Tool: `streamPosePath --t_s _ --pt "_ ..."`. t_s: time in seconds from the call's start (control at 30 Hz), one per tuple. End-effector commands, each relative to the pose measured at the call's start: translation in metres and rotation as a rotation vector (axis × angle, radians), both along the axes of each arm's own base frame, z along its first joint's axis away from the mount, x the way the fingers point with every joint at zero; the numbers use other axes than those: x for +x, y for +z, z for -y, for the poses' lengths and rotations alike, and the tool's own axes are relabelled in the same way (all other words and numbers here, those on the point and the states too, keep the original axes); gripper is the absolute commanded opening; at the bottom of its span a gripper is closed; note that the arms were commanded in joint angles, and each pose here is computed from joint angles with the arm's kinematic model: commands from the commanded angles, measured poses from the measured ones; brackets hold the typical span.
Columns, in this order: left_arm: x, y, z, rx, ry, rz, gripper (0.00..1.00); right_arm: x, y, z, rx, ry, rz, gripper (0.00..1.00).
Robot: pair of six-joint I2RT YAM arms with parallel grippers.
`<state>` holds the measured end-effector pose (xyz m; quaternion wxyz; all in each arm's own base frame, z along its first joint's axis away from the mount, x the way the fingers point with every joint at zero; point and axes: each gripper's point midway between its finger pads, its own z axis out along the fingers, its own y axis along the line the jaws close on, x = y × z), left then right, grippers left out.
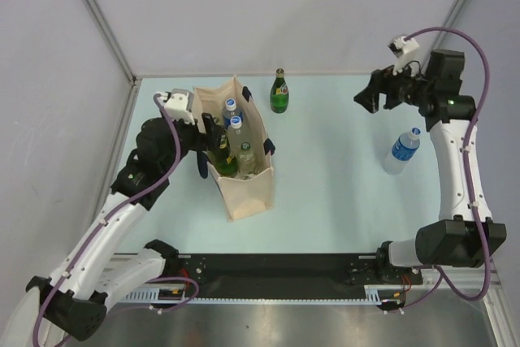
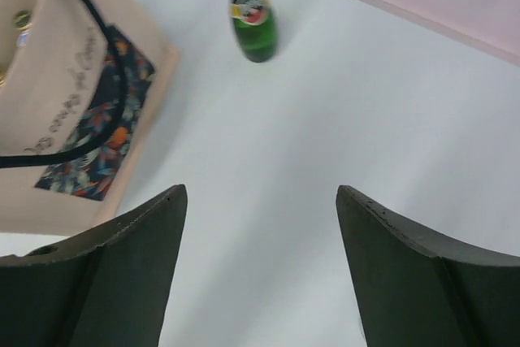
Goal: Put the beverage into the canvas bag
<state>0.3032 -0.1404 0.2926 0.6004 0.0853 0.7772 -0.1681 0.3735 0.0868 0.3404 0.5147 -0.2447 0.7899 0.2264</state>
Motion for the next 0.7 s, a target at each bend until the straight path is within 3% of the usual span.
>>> streamPosePath --t_s 0.0,0.13,0.33,0.67 --pt "-0.014 0.047 -0.018 -0.045 0.066 0.072 0.91 -0.004 0.008 0.054 -0.008 -0.198 0.012 0.8" --pt "-0.031 0.061 -0.03 -0.08 0.101 0.091 0.96 -0.012 -0.002 0.091 -0.056 -0.308 -0.033 0.8" --pt "-0.049 0.045 -0.035 -0.142 0.113 0.042 1.0 -0.031 -0.038 0.136 -0.076 -0.438 -0.192 0.8" --pt "-0.062 0.028 -0.045 -0.13 0.13 0.036 1.0 -0.05 -0.087 0.156 -0.165 -0.48 -0.376 0.8"
